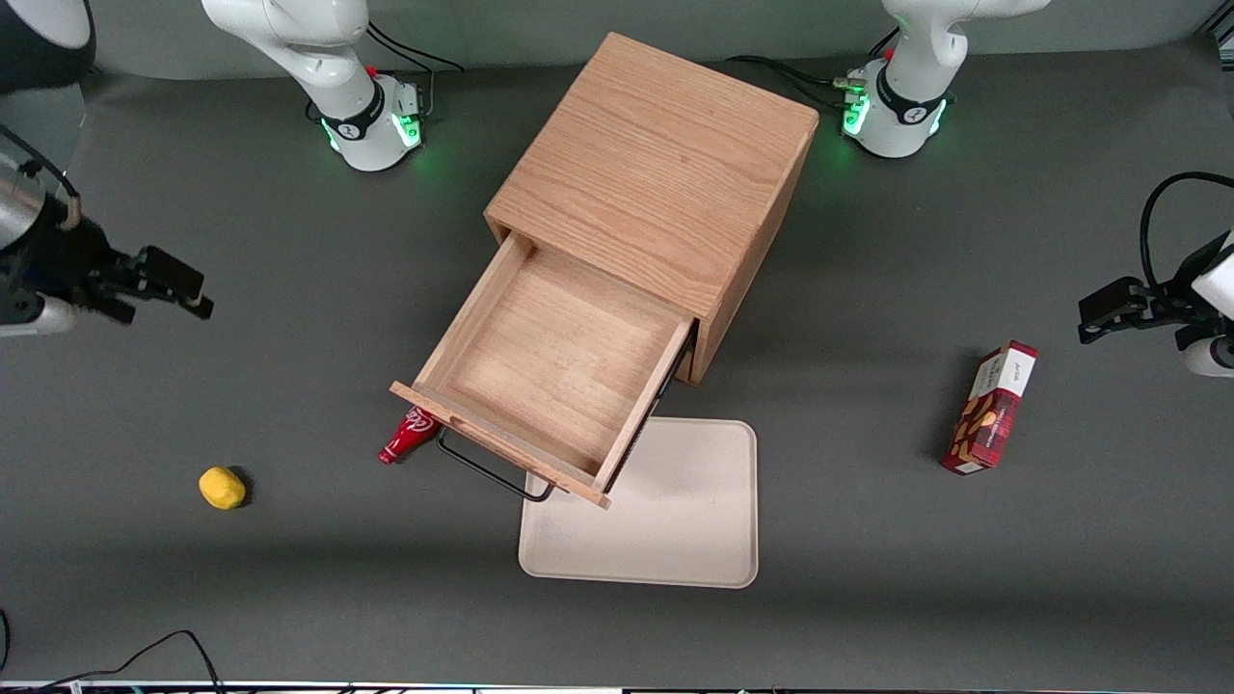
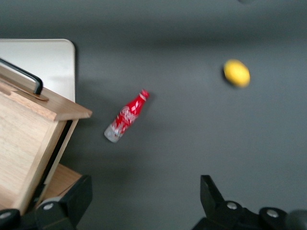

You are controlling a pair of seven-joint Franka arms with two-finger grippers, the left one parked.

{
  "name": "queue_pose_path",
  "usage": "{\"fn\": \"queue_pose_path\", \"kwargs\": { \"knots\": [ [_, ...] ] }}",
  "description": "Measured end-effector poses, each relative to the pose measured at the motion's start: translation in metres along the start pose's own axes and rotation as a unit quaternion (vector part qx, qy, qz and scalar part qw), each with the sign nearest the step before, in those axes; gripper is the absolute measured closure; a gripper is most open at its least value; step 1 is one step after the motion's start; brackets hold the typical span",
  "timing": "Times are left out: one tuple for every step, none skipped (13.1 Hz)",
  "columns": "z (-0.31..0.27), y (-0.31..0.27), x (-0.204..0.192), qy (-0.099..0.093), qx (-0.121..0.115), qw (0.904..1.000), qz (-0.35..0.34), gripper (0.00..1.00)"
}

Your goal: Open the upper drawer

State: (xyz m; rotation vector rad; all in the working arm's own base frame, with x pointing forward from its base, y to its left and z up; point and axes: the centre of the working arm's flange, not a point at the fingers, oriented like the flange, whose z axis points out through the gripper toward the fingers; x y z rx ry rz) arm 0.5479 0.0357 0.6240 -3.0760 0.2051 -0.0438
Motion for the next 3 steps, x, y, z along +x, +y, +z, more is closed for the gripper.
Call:
{"fn": "queue_pose_path", "kwargs": {
  "knots": [
    [-0.001, 0.001, -0.012, -0.009, -0.006, 0.9998, 0.019, 0.00],
    [0.000, 0.003, -0.019, -0.012, -0.010, 0.9994, 0.030, 0.00],
    [0.001, 0.008, -0.023, -0.014, -0.013, 0.9992, 0.036, 0.00]
  ]
}}
